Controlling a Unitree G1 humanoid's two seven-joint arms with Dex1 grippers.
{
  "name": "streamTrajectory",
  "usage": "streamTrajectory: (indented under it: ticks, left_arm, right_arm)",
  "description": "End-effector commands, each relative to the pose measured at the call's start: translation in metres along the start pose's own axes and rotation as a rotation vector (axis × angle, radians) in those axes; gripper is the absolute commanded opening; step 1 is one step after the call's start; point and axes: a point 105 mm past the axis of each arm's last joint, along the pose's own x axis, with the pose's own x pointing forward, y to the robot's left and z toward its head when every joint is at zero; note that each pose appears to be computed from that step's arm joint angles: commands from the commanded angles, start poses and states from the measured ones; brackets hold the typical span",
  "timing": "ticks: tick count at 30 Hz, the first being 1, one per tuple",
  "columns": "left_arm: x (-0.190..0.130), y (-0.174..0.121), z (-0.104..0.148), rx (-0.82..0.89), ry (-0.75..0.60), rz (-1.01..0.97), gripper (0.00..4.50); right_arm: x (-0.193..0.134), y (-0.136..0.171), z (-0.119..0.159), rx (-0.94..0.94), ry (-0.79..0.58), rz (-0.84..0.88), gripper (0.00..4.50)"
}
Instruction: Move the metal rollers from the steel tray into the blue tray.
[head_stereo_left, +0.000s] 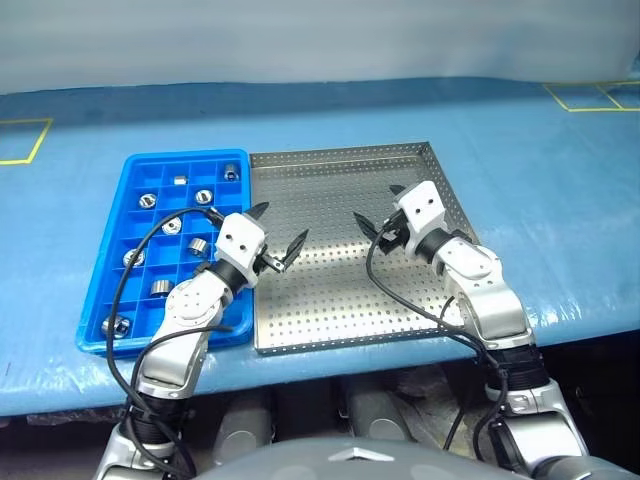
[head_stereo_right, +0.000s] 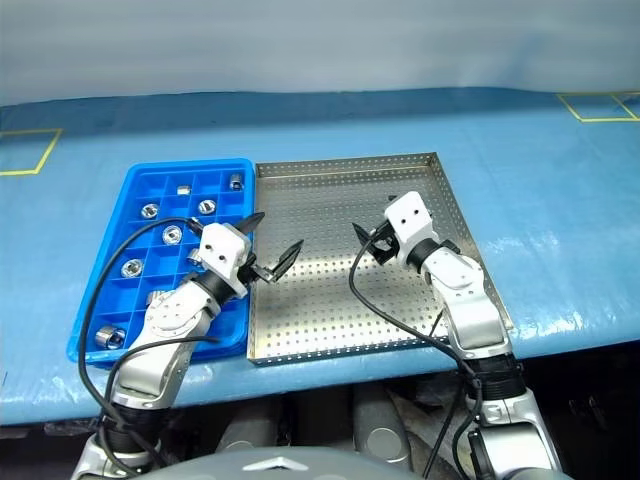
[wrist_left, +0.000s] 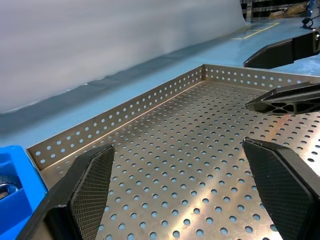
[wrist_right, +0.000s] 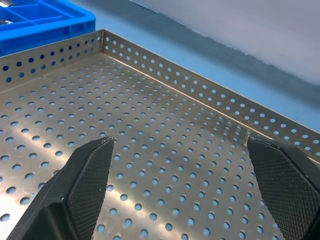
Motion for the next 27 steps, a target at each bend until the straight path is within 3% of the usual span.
streamTrajectory:
  ticks: [1,12,27]
  left_arm:
    - [-0.001,0.005,0.019,0.036,-0.078,0.036,4.50]
    - [0.001,0.001,0.023,-0.012,-0.094,-0.030,4.50]
    - [0.001,0.003,0.023,-0.019,-0.092,-0.022,4.50]
  right_arm:
    - [0.001,-0.009,0.014,-0.005,-0.059,-0.046,4.50]
    - [-0.006,0.002,0.015,0.006,-0.054,0.079,4.50]
    - [-0.008,0.000,0.015,-0.010,-0.041,0.091,4.50]
